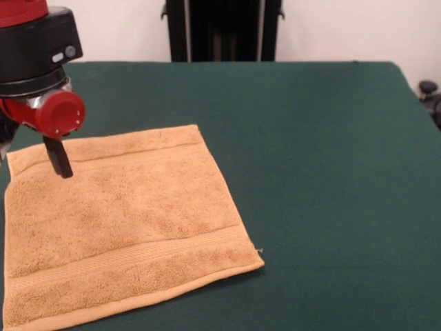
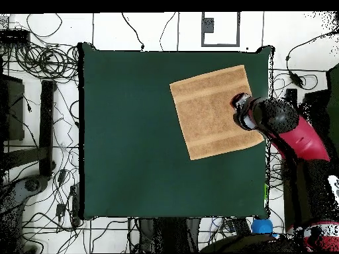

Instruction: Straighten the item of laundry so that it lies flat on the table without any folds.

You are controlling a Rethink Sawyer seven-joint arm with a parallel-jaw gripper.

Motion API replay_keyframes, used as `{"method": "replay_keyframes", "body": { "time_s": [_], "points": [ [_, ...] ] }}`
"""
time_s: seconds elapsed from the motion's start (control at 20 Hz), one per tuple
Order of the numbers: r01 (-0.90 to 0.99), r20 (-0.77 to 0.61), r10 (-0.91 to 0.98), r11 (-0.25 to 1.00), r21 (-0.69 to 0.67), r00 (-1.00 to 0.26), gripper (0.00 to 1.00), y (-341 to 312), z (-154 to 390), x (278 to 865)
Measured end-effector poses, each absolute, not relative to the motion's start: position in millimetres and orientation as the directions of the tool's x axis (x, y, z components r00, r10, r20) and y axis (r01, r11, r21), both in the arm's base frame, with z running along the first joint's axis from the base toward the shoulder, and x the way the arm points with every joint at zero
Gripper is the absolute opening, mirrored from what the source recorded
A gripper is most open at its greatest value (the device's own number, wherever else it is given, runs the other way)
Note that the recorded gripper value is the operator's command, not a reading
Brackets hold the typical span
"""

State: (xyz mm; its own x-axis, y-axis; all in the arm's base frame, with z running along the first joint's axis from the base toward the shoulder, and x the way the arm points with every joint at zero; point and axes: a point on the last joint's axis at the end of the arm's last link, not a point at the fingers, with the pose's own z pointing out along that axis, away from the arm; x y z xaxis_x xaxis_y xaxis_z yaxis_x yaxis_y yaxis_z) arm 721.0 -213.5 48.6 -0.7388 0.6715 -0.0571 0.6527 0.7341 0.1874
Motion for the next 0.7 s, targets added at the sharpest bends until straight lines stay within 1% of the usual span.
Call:
{"method": "replay_keyframes", "body": {
  "time_s": [0.35, 0.7],
  "points": [
    [0.675, -0.097, 0.702, 0.707, 0.210, -0.705, 0.00, -214.2, 33.1, 726.3],
    [0.719, -0.098, 0.749, 0.657, 0.226, -0.655, 0.00, -218.1, 1.6, 715.5]
  ]
}}
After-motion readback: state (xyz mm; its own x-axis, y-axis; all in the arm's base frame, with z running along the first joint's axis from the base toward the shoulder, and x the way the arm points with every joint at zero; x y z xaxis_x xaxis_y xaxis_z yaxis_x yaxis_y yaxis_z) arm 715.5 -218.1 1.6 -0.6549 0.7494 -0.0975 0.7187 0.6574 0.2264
